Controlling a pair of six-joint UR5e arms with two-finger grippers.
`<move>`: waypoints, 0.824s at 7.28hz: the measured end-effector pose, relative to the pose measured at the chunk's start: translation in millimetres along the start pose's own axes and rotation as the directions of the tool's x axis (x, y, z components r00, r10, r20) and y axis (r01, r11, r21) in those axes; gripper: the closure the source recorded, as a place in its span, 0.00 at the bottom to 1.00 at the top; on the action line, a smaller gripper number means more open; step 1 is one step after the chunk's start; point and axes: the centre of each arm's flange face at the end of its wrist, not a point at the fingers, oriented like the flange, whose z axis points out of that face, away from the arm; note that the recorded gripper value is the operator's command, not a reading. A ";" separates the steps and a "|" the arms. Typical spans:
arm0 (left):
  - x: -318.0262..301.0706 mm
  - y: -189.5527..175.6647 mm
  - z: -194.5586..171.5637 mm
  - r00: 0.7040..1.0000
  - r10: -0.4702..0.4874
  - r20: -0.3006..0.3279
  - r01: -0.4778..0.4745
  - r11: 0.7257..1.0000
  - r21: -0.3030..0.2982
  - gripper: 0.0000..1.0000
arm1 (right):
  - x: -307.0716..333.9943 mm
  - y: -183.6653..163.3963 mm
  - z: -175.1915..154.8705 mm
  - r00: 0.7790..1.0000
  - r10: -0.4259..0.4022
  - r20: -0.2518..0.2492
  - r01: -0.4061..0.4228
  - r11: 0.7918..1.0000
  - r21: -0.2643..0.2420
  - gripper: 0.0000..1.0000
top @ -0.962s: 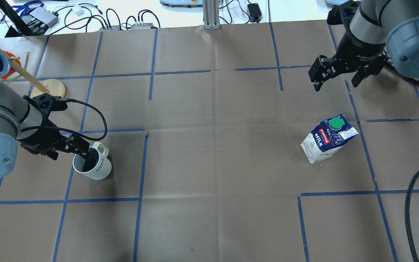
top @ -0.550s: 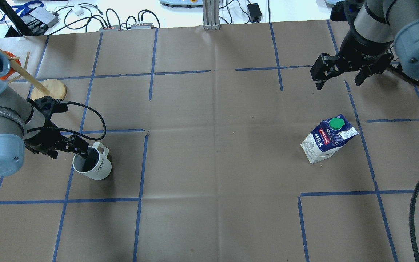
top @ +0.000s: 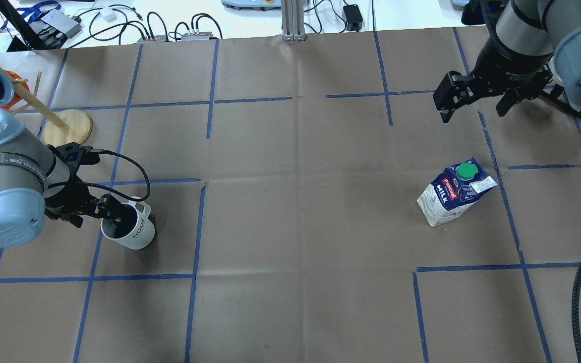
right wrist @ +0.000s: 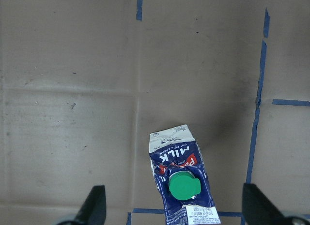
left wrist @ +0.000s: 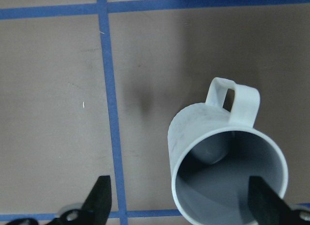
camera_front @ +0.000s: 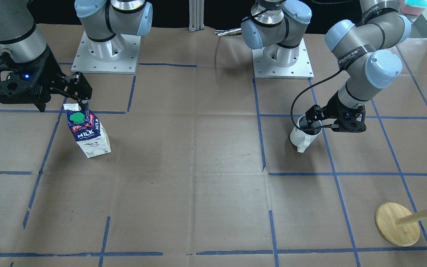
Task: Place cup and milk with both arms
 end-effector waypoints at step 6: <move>-3.6 -5.4 20.1 1.000 -0.009 -0.004 0.009 0.999 -0.044 1.00 | -0.9 0.5 -32.8 1.000 -0.001 0.002 0.001 1.000 0.030 0.00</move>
